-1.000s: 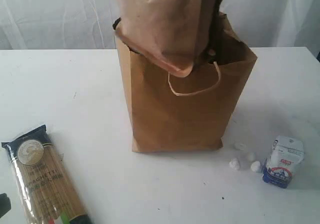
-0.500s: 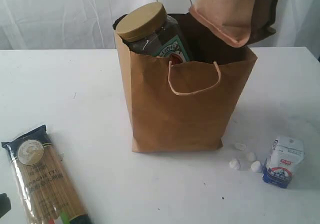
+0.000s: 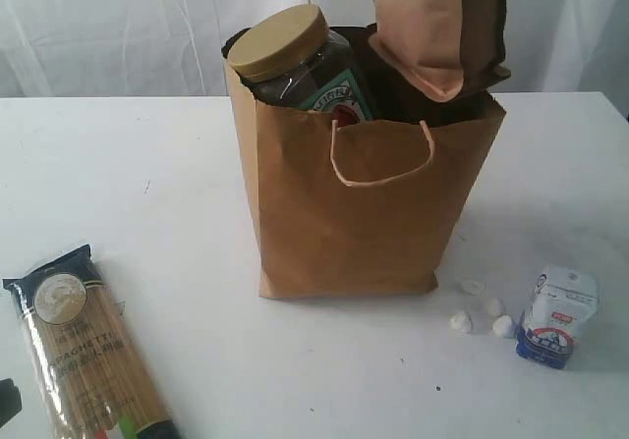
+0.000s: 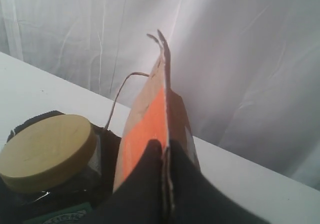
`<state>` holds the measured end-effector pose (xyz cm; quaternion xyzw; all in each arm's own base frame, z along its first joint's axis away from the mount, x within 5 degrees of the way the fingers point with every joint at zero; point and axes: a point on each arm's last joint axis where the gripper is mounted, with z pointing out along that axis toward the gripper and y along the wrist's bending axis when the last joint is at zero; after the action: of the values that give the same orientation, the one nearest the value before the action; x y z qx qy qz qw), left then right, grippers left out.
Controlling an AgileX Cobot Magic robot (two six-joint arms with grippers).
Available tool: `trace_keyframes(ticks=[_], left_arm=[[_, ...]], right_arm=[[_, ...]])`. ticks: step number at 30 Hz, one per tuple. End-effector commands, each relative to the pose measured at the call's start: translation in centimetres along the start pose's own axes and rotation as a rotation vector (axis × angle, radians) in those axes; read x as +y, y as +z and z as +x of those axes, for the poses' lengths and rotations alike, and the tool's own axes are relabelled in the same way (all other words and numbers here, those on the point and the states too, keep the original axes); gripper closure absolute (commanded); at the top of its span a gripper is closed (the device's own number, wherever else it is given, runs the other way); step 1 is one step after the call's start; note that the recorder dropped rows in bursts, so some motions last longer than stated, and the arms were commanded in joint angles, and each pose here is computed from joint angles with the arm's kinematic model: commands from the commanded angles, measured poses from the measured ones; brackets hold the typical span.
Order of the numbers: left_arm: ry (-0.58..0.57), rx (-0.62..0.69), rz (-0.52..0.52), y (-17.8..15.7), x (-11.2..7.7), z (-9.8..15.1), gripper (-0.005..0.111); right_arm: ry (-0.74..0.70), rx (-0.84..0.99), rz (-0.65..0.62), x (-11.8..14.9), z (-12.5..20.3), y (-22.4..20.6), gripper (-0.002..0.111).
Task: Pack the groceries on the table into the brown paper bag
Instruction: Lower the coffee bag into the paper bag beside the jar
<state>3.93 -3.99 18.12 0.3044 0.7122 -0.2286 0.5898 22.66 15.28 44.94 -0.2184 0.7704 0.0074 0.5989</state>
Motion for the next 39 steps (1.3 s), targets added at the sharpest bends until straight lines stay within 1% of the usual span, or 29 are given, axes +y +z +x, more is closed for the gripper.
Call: trace_keyframes(ticks=[1,14,18,33,39], left_arm=[[0.0,0.004,0.0,0.0,0.0,0.1,0.107],[0.0,0.004,0.0,0.0,0.0,0.1,0.107],[0.0,0.004,0.0,0.0,0.0,0.1,0.107],[0.0,0.004,0.0,0.0,0.0,0.1,0.107],[0.0,0.004,0.0,0.0,0.0,0.1,0.107]], right_arm=[[-0.003,-0.05,-0.006,-0.1,-0.5,1.0,0.108],[-0.022,-0.004,-0.018,0.9,0.6,3.9,0.108],[0.004,0.03,-0.023,0.9,1.2,4.9,0.108],[0.019,0.186,0.005,1.4,3.2,6.5,0.108],[0.019,0.201,0.004,1.6,3.5,6.9,0.108]])
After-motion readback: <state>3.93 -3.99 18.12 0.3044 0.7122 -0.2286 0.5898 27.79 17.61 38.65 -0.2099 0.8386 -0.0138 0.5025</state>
